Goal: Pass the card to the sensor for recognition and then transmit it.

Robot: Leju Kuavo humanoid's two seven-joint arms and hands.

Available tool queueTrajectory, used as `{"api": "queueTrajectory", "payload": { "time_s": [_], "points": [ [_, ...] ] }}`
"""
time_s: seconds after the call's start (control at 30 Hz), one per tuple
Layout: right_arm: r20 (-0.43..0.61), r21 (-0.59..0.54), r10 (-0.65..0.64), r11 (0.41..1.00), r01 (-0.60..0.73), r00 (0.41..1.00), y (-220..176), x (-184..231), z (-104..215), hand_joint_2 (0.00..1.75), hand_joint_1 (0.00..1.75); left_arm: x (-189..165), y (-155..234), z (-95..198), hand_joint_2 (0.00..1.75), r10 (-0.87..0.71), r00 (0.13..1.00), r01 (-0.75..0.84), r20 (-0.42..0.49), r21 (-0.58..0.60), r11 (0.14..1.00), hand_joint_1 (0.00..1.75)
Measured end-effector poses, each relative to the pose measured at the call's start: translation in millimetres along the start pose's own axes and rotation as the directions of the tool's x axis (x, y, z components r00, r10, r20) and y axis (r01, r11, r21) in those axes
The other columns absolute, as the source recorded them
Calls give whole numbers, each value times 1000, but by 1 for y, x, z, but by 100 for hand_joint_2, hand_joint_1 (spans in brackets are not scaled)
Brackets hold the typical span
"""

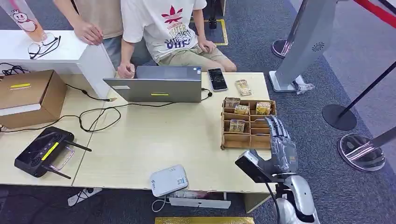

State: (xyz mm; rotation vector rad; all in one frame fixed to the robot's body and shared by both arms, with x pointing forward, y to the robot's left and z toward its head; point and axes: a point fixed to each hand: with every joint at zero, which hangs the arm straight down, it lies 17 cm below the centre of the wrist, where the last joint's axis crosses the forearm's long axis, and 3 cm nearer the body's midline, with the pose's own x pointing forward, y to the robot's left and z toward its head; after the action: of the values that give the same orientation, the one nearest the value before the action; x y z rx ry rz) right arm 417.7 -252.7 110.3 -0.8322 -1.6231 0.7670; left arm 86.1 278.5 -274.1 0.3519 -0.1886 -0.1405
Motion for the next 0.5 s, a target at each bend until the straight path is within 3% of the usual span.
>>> {"api": "queueTrajectory", "payload": {
  "time_s": [0.17,0.33,0.4,0.43,0.5],
  "points": [
    [-25,14,13,1000,-13,1000,4,-14,0,175,42,1,1,0,0,2,1000,-2,6,1,1000,0],
    [-38,32,28,999,-27,999,9,-25,0,175,45,1,2,-1,0,2,1000,-2,7,5,1000,0],
    [-41,43,35,999,-33,999,12,-29,-1,175,58,1,3,-1,0,5,1000,-5,8,6,1000,0],
    [-41,46,37,998,-35,998,13,-30,-2,175,77,1,3,-1,0,5,1000,-5,10,7,1000,0],
    [-43,56,41,998,-39,998,16,-33,-3,175,72,2,3,-1,0,6,1000,-6,14,8,1000,0]
  ]
}}
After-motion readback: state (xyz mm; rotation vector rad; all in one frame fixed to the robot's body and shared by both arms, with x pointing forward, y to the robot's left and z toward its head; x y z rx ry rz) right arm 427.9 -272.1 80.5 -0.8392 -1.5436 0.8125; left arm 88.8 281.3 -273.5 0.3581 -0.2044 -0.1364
